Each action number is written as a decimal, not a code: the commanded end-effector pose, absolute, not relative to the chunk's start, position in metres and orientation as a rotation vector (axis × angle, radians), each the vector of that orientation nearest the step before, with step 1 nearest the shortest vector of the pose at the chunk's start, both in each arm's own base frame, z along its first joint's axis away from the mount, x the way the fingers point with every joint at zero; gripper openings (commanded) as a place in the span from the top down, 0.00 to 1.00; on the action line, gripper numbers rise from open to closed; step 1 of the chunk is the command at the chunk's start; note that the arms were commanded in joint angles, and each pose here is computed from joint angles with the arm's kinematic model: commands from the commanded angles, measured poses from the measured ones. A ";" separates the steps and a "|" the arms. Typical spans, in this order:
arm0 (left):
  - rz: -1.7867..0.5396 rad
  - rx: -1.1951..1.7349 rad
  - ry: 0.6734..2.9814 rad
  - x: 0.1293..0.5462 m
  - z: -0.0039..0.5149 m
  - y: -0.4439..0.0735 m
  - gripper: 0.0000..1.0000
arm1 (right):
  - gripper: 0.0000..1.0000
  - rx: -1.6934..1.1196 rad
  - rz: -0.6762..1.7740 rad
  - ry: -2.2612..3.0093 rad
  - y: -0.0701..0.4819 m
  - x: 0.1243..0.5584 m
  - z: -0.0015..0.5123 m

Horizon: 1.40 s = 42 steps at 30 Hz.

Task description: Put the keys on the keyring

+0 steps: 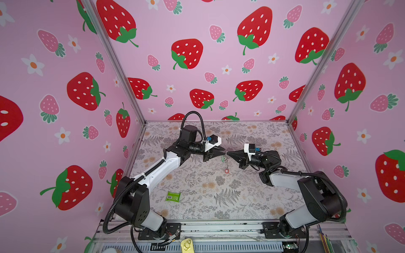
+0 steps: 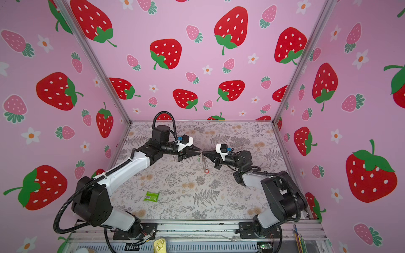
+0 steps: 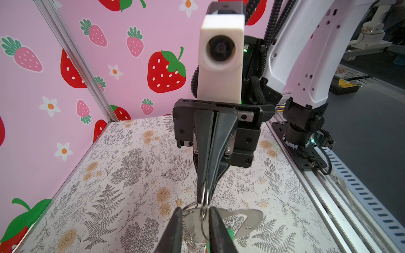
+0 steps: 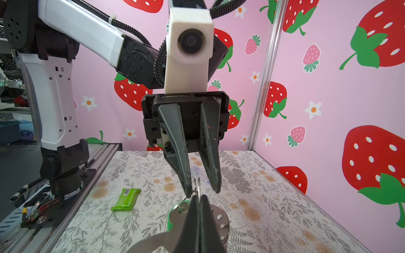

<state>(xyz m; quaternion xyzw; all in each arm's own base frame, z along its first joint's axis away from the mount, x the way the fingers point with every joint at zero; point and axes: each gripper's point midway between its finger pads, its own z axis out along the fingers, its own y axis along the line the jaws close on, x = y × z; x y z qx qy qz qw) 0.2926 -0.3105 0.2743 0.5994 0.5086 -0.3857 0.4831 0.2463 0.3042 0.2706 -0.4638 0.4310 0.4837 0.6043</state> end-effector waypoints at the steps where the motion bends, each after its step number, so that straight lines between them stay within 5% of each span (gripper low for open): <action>1: -0.922 1.482 1.172 0.292 0.291 -0.316 0.78 | 1.00 -1.077 1.090 0.862 0.302 0.239 0.297; 9: -0.922 1.523 1.129 0.281 0.293 -0.322 1.00 | 1.00 -1.082 1.094 0.868 0.304 0.240 0.295; 14: -0.897 1.547 1.152 0.280 0.290 -0.322 1.00 | 1.00 -1.087 1.078 0.886 0.304 0.243 0.293; 21: -0.717 1.625 1.380 0.294 0.278 -0.317 1.00 | 0.77 -1.192 0.833 0.975 0.290 0.261 0.276; 42: -0.600 1.742 1.520 0.284 0.280 -0.329 1.00 | 0.82 -1.341 0.833 1.007 0.294 0.253 0.265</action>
